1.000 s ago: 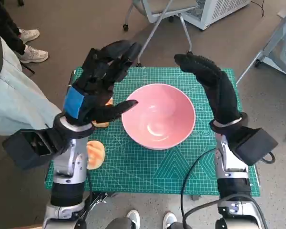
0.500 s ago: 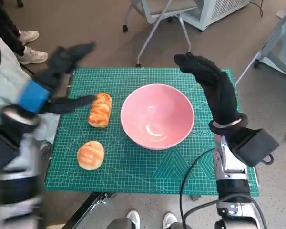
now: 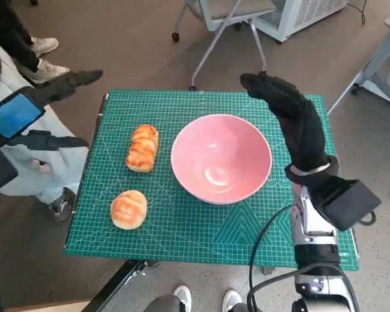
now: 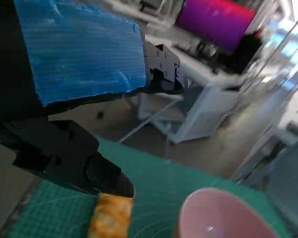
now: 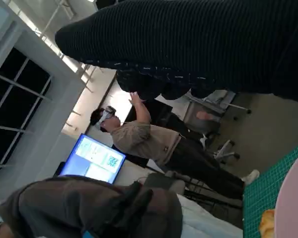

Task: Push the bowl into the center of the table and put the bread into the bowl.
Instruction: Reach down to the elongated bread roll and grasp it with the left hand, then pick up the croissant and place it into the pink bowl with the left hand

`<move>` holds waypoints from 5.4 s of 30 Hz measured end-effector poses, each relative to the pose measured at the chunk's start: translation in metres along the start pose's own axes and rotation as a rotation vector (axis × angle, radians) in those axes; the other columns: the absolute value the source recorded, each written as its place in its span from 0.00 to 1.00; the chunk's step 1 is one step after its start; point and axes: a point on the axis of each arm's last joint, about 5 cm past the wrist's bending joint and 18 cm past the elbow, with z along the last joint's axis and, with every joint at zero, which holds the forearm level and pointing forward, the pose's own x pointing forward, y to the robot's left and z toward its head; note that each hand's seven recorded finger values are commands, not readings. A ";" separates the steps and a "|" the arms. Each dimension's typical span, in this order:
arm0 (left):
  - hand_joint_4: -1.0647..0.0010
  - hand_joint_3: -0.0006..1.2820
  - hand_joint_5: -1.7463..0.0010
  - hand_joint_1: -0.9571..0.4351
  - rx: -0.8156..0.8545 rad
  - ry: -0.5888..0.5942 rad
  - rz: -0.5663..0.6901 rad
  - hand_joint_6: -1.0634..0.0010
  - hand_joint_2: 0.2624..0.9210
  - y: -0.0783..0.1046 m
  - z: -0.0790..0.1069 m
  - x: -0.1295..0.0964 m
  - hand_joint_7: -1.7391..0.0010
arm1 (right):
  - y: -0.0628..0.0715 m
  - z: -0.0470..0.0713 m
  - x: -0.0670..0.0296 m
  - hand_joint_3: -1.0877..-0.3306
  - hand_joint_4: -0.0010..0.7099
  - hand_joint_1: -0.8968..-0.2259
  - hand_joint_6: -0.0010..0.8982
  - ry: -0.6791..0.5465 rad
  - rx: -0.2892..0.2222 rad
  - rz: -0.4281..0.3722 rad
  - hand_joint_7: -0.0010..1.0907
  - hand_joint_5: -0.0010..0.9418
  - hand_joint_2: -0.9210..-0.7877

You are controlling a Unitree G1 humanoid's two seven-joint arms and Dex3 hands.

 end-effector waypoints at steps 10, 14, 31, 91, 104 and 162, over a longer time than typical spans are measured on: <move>0.88 0.00 1.00 0.64 0.000 0.026 -0.076 0.70 0.78 -0.008 -0.003 0.005 0.98 | 0.000 -0.001 -0.0004 0.39 0.25 0.25 0.04 0.005 0.002 -0.007 0.46 0.00 0.00; 0.87 0.01 1.00 0.56 -0.007 0.054 -0.073 0.70 0.80 -0.013 -0.005 0.009 0.99 | 0.000 -0.001 -0.0004 0.39 0.25 0.25 0.03 0.010 0.005 -0.007 0.47 0.00 0.00; 0.72 0.18 0.97 0.25 -0.114 0.425 0.217 0.73 1.00 -0.086 0.000 0.044 1.00 | 0.000 -0.001 -0.0004 0.39 0.24 0.24 0.02 0.024 0.017 -0.011 0.48 0.00 0.00; 0.78 0.18 1.00 0.29 -0.229 0.744 0.130 0.78 1.00 -0.162 -0.014 0.082 1.00 | -0.002 -0.005 -0.0055 0.39 0.23 0.26 0.00 0.032 0.044 -0.030 0.52 0.00 0.00; 0.69 0.12 0.97 0.33 -0.217 0.753 0.109 0.78 1.00 -0.175 -0.018 0.100 1.00 | -0.003 -0.005 -0.0056 0.39 0.22 0.26 0.00 0.033 0.041 -0.026 0.52 0.00 0.00; 0.25 0.03 0.38 0.69 -0.086 0.445 0.496 0.39 0.98 -0.143 -0.015 0.079 0.37 | -0.003 -0.004 -0.0107 0.39 0.22 0.32 0.00 0.040 0.037 -0.042 0.52 0.00 0.00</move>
